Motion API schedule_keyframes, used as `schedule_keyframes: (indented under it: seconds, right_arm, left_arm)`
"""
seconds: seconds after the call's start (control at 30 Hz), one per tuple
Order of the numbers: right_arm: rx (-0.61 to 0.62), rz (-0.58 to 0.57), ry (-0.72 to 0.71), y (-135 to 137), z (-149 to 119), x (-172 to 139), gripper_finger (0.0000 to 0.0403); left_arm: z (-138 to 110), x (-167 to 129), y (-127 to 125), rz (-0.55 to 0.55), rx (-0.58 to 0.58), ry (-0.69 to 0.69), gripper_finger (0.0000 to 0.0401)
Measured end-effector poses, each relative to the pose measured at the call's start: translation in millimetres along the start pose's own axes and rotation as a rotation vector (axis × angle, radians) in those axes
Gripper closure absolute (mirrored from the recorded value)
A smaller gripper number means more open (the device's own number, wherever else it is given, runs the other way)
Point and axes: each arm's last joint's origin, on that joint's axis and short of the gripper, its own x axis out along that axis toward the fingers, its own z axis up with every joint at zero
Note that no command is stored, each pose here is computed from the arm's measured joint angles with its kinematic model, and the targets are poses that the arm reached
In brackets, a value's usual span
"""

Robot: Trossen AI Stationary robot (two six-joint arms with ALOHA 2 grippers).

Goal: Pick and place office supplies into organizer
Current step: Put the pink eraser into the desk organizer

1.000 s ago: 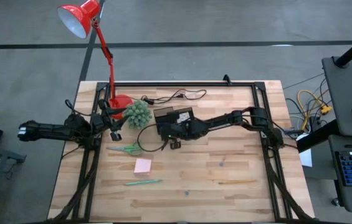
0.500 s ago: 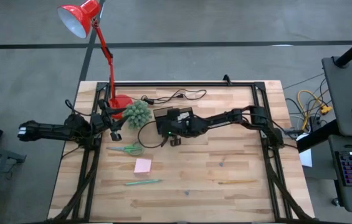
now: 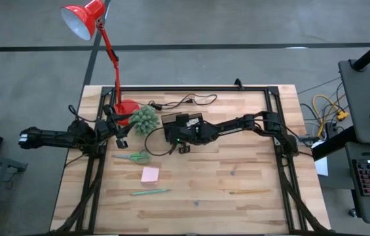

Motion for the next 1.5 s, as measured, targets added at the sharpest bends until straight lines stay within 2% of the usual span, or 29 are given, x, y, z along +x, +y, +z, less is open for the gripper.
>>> schedule_keyframes:
  seconds: [1.0,1.5]
  right_arm:
    - [0.000,-0.018,0.009,-1,0,0,0.0250]
    - [0.010,-0.025,-0.010,-8,3,-10,0.0234]
  left_arm:
    - [0,0,0,0.000,0.000,0.000,0.0262]
    - [0,0,0,0.000,0.000,0.000,0.0262]
